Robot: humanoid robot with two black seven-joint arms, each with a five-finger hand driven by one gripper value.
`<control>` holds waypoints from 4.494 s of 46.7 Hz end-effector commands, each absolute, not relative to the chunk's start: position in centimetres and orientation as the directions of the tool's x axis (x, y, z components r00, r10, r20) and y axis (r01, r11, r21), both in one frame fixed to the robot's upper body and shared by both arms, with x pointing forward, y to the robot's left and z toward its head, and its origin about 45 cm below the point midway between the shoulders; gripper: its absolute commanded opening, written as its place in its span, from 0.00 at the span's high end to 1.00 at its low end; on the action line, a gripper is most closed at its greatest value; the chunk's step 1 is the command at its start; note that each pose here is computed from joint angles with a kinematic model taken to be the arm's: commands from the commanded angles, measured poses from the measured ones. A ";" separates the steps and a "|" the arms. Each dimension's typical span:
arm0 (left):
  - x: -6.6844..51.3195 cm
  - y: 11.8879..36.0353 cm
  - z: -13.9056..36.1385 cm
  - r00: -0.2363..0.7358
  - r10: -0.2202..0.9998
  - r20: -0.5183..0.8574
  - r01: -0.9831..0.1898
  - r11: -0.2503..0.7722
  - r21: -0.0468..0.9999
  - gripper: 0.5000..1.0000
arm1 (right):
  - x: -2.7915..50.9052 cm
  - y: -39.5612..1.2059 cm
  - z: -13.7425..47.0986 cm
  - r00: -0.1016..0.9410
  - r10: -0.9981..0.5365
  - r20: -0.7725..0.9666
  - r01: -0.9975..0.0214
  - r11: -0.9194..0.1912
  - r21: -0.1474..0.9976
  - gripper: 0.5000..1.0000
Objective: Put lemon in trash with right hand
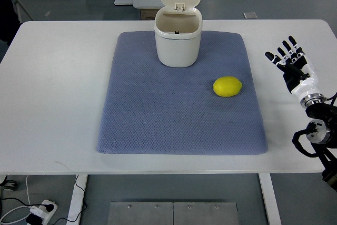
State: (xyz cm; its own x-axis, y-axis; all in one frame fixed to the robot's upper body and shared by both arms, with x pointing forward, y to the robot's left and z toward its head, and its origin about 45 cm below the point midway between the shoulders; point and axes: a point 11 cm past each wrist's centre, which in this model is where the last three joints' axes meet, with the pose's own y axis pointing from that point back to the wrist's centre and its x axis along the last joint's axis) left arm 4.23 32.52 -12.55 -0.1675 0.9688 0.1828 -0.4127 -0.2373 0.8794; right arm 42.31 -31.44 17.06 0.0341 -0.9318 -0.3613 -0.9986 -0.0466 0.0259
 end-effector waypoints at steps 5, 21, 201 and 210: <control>4.2 32.5 -12.6 -0.167 0.969 0.183 -0.412 -0.237 0.880 0.00 | 42.3 -31.5 17.1 0.033 -0.931 -0.362 -0.999 -0.044 0.024 0.00; 3.8 32.6 -12.6 -0.171 0.968 0.185 -0.405 -0.241 0.882 0.00 | 42.3 -31.5 17.0 0.028 -0.927 -0.374 -0.999 -0.041 0.028 0.00; 3.9 32.6 -12.6 -0.171 0.968 0.185 -0.407 -0.240 0.881 0.00 | 41.5 -25.0 15.3 0.551 -0.820 0.156 -0.835 -0.540 0.109 0.05; 3.9 32.6 -12.6 -0.171 0.968 0.185 -0.407 -0.240 0.881 0.00 | 41.6 -25.1 15.2 0.544 -0.824 0.156 -0.839 -0.533 0.109 0.10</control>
State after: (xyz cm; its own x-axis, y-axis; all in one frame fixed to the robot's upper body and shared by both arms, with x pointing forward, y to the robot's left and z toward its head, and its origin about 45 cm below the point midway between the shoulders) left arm 3.86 32.56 -12.59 -0.1707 0.9677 0.1853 -0.4063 -0.2404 0.8815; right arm 41.49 -25.06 15.20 0.5457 -0.8237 0.1542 -0.8380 -0.5346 0.1095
